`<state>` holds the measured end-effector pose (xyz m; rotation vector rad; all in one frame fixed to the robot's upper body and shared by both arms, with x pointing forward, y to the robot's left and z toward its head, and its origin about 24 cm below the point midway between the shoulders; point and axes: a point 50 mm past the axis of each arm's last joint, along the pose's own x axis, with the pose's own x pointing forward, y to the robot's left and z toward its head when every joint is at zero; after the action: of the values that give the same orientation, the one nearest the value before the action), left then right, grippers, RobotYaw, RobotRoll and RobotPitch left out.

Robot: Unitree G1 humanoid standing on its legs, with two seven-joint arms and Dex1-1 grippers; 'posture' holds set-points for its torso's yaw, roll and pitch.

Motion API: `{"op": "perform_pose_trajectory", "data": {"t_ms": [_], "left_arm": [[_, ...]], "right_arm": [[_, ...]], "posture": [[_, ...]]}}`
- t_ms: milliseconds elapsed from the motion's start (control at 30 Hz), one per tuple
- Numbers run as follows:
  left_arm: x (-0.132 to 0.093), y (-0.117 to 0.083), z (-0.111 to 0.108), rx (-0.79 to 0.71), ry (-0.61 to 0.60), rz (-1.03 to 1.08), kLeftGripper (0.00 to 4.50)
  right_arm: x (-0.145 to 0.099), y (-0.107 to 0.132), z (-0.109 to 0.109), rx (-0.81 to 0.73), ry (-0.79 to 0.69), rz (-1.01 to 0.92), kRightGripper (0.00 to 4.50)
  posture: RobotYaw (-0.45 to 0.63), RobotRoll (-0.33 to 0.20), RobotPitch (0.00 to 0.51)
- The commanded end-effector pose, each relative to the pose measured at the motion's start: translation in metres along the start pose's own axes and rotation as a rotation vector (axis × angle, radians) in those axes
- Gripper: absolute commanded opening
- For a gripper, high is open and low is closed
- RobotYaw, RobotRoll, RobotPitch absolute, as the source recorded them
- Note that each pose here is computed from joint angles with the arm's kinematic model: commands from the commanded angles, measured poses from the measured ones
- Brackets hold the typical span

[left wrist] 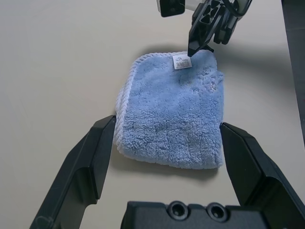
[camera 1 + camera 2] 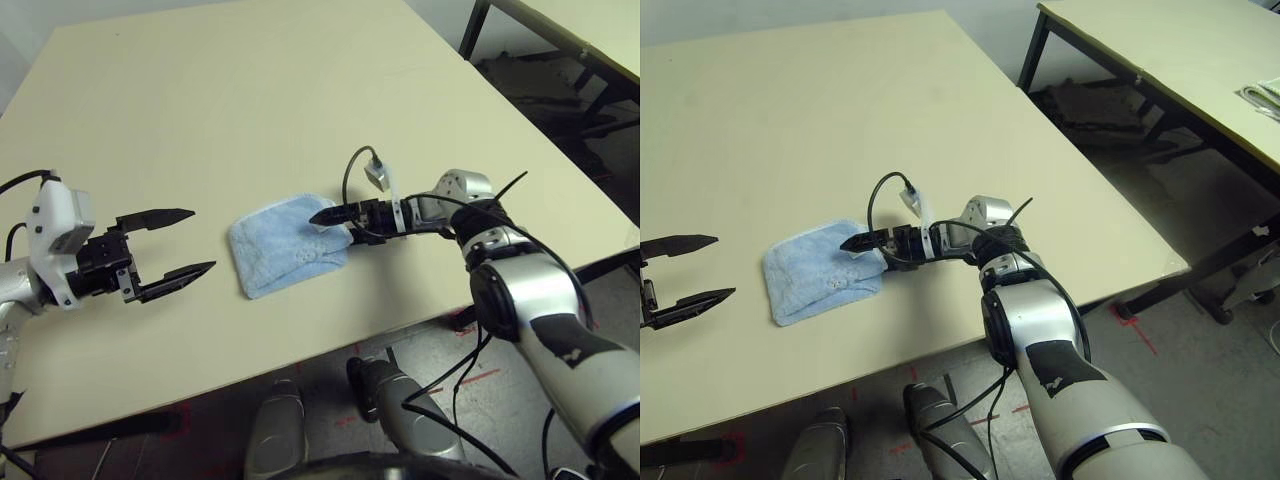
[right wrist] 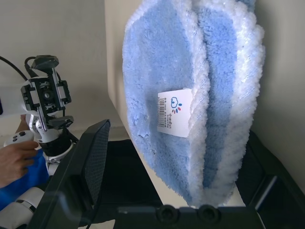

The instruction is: Fold the towel and set it aside.

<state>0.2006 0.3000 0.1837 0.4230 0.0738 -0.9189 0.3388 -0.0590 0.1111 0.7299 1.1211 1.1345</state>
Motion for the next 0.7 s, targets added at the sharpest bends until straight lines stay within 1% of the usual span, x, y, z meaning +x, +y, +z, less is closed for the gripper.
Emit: {"op": "perform_pose_trajectory", "data": {"t_ms": [33,67,100,267,433,467,700], "left_arm": [[0.002,-0.003,-0.003,-0.003,0.006,-0.01,4.5],[0.002,-0.004,-0.003,-0.003,0.004,-0.01,4.5],[0.003,-0.004,-0.003,-0.003,0.003,-0.01,4.5],[0.003,-0.004,-0.003,0.0,-0.004,-0.01,4.5],[0.004,-0.005,-0.004,-0.001,-0.008,-0.014,4.5],[0.005,-0.005,-0.004,-0.001,-0.008,-0.014,4.5],[0.005,-0.006,-0.007,-0.003,-0.007,-0.017,4.5]], "right_arm": [[0.004,-0.02,-0.014,0.063,0.026,-0.082,4.18],[0.003,-0.021,-0.014,0.069,0.02,-0.09,4.01],[0.003,-0.022,-0.014,0.074,0.016,-0.097,3.75],[0.004,-0.024,-0.013,0.102,-0.014,-0.105,1.81],[0.002,-0.024,-0.011,0.125,-0.049,-0.102,0.18],[0.001,-0.023,-0.01,0.133,-0.062,-0.099,0.01],[-0.018,-0.018,0.01,0.203,-0.254,-0.079,0.01]], "posture": [[-0.06,0.0,0.182],[-0.06,0.0,0.182],[-0.06,0.0,0.183],[-0.06,0.0,0.181],[-0.06,0.0,0.177],[-0.06,0.0,0.177],[-0.07,0.0,0.17]]}}
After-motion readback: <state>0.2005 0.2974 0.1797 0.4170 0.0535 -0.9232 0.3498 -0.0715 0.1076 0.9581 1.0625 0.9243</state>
